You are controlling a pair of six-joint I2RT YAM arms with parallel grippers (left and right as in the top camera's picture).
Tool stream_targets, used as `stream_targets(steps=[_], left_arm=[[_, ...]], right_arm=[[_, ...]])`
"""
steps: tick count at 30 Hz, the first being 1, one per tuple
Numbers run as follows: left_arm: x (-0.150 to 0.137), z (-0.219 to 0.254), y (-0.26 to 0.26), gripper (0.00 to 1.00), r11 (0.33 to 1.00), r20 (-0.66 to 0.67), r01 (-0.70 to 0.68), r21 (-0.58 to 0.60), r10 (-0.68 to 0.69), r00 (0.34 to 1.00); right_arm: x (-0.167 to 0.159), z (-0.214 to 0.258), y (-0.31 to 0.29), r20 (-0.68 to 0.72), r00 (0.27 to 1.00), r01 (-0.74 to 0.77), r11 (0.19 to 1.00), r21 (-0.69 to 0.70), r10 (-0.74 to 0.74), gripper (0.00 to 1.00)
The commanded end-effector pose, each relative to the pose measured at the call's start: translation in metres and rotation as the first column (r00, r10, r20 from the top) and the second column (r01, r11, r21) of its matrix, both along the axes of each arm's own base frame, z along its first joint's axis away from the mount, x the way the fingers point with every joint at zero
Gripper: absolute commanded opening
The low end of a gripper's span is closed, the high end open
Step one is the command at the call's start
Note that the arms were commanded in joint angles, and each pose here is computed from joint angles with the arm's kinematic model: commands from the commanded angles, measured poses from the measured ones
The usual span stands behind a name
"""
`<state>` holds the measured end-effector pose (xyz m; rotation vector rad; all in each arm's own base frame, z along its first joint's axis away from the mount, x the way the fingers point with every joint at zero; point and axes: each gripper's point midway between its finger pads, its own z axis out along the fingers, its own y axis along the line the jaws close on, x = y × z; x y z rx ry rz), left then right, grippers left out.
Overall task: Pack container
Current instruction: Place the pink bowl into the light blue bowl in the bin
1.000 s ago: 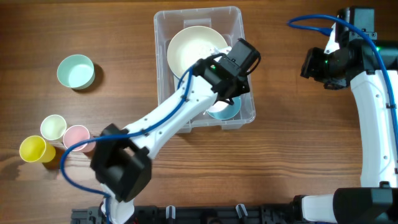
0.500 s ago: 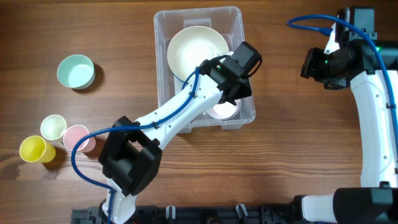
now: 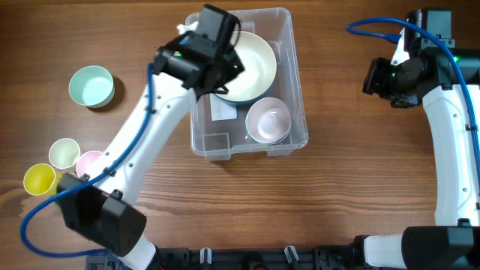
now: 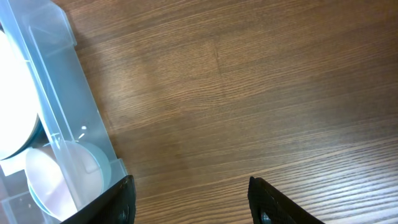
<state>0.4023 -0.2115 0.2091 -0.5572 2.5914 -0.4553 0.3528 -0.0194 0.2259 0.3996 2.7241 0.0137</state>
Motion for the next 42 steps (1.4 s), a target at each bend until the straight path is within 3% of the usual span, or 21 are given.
stream_targets(steps=[1, 7, 11, 42], left_arm=[[-0.014, -0.03, -0.052, 0.04, 0.982, -0.037, 0.189, 0.018, -0.189, 0.981], [-0.025, -0.056, -0.094, 0.04, 0.927, -0.028, 0.366, 0.076, -0.365, 0.931], [-0.027, -0.072, -0.112, 0.04, 0.889, -0.035, 0.456, 0.052, -0.454, 0.89], [-0.026, -0.137, -0.128, 0.04, 0.863, -0.133, 0.505, 0.024, -0.498, 0.857]], right_arm=[[-0.002, -0.001, 0.001, -0.003, 1.0, -0.008, 1.0, 0.001, 0.008, 0.59], [-0.002, -0.001, 0.001, -0.004, 1.0, -0.007, 1.0, 0.001, 0.007, 0.59], [-0.002, -0.001, 0.001, -0.004, 1.0, -0.008, 1.0, 0.001, 0.008, 0.59], [-0.003, -0.001, 0.0, -0.007, 1.0, -0.007, 1.0, -0.001, 0.007, 0.59]])
